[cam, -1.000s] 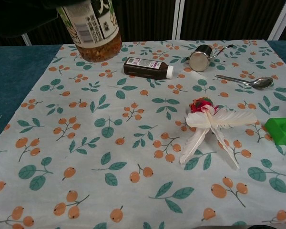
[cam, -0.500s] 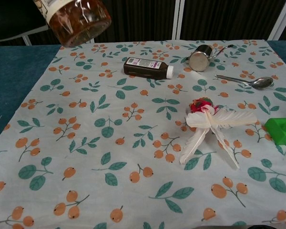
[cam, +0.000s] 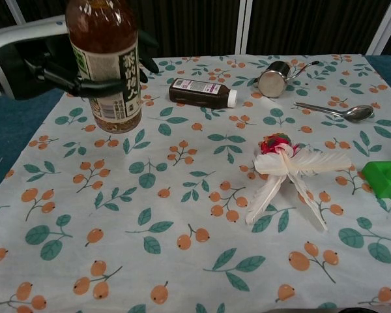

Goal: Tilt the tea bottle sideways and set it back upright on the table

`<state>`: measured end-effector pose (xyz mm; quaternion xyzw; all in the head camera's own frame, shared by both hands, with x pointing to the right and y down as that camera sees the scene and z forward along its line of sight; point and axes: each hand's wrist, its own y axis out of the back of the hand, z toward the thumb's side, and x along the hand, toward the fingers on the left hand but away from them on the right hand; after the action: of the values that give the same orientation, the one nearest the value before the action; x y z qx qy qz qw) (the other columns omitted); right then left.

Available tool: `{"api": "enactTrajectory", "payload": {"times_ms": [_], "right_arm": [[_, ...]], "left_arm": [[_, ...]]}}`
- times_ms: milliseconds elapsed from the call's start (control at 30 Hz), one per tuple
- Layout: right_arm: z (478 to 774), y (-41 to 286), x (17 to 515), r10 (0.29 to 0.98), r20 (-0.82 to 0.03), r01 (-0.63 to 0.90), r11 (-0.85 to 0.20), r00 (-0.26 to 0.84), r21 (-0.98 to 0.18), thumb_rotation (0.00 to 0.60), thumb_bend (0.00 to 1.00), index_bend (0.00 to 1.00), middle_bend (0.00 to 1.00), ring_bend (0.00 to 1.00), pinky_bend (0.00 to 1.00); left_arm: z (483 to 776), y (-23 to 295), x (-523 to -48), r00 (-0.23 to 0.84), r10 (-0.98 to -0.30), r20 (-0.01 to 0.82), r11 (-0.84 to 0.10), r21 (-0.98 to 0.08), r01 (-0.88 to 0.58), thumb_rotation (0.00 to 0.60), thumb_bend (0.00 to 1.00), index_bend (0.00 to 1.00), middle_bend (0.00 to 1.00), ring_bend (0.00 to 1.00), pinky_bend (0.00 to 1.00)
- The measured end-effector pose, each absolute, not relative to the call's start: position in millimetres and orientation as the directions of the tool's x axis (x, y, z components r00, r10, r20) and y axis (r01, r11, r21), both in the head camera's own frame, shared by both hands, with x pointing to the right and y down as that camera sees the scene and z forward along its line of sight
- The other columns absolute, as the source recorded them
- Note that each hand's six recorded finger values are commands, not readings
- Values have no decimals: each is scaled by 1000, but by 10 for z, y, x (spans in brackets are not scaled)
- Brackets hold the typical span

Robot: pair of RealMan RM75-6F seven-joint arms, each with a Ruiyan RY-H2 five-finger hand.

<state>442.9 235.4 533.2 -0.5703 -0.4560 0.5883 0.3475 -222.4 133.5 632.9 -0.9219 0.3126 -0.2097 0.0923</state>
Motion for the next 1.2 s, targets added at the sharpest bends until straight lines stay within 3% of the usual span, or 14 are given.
{"api": "enactTrajectory", "payload": {"times_ms": [133,267,367,600,733,867,1200], "right_arm": [[5333,2355,4422,929,-354,111,-343,-106,-933,600,168,150,103,129,186],[5331,2359,4418,929,-354,110,-342,-106,-933,600,166,150,103,128,185],[5333,2359,4422,929,-355,111,-343,-108,-933,600,167,150,103,129,185],[5336,2358,4422,929,-355,111,-344,-108,-933,600,167,150,102,128,186],[5341,2357,4424,928,-358,111,-346,-108,-932,600,167,150,103,128,186],[5339,2356,4423,928,-356,109,-345,-107,-932,600,166,150,102,129,186],[5342,2356,4427,928,-357,107,-346,-108,-932,600,167,150,102,129,185]], "left_arm": [[6415,1396,-2181,702,-627,338,-758,-473,-449,600,530,258,299,256,358],[6451,1441,-2165,697,-628,346,-749,-511,-422,600,531,257,299,255,358],[6476,1487,-2157,696,-623,356,-768,-447,-459,600,530,258,298,252,358],[6594,1660,-2204,702,-595,392,-778,-61,-625,600,530,257,292,248,357],[6725,1750,-2285,698,-586,411,-739,83,-669,600,530,255,292,245,355],[6849,1806,-2377,695,-585,417,-726,112,-678,600,531,253,292,245,354],[7039,1887,-2477,683,-610,403,-723,70,-687,600,519,243,288,242,345]]}}
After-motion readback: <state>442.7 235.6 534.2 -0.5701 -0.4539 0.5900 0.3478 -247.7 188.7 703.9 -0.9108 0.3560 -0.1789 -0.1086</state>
